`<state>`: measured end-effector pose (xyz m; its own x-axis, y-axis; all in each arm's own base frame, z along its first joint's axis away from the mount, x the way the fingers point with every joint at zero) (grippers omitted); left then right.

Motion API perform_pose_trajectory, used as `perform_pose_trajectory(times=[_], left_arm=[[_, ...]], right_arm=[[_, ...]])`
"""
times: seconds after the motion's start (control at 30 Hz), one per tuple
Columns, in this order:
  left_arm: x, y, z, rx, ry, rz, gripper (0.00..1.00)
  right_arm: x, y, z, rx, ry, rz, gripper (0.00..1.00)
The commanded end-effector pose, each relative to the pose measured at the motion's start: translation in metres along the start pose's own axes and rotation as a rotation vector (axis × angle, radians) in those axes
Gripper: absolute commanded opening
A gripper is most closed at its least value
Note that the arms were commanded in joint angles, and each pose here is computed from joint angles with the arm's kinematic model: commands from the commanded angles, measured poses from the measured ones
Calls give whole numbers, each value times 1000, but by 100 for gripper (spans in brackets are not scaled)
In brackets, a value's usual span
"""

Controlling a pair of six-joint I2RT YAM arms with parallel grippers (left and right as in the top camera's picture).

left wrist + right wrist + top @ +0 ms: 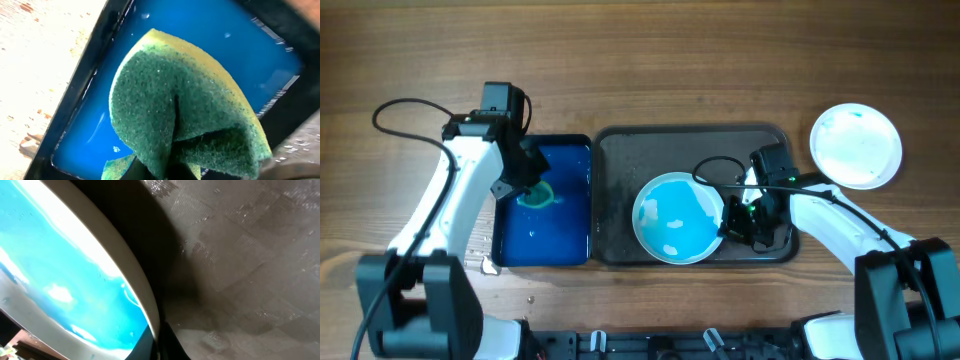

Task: Clean dirty plates on tray and stack at the side
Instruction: 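Drop the sponge into the blue tray and retract the left gripper, then lift the plate and tilt it upright over the blue tray with right gripper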

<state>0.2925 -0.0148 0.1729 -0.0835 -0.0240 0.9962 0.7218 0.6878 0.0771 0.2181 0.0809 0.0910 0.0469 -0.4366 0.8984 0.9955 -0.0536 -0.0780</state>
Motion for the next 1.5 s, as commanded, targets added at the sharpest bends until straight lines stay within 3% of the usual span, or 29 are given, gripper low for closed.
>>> perform_pose_trajectory(times=[0.0,0.03,0.07,0.13,0.17,0.2,0.3,0.47,0.53,0.67,0.93,1.1,1.3,1.47], left_arm=[[-22,-1,-5,-49,44,47,4],[-29,-3,-7,-54,48,62,8],[-33,-4,-8,-58,52,75,22],[-37,-4,-8,-57,61,85,68],[-37,-4,-8,-57,62,84,88],[-35,-3,-8,-57,57,80,100],[-16,-1,-9,-54,21,39,100],[74,-1,-5,-47,-148,-125,100],[117,-8,7,-40,-227,-210,100],[160,-27,36,-20,-281,-328,100],[170,-29,75,87,-202,-364,100],[170,-18,89,171,-180,-377,100],[170,-8,106,261,-156,-389,100],[170,-5,112,300,-149,-394,100]], right_arm=[[-3,1,-3,14,-25,2,4],[-3,0,-3,18,-25,2,4],[-3,0,-3,21,-25,3,4],[-3,0,-4,20,-26,5,4],[-3,0,-4,20,-26,5,4],[-3,0,-4,20,-26,5,4],[-3,0,-4,21,-26,5,4],[-3,1,-3,52,-24,-2,4],[-2,3,-2,91,-23,-6,4],[7,10,5,170,-16,-36,5],[62,50,44,357,-15,-159,4],[104,63,70,393,-165,-218,5],[140,62,120,464,-317,-179,5],[129,83,163,511,-331,-80,5]])
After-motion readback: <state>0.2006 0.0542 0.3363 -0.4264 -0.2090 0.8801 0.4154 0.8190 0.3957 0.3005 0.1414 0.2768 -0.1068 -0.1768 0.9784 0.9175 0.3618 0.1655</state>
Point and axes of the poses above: each gripper's point midway between its finger pads, its own x axis back along the fingers, its own z axis along the line the jaws close on, y = z × x, the point moved 10 cm from there along x, back along the fingers, and after that the axes turned 11 degrees about x, right-handed, at the moved point
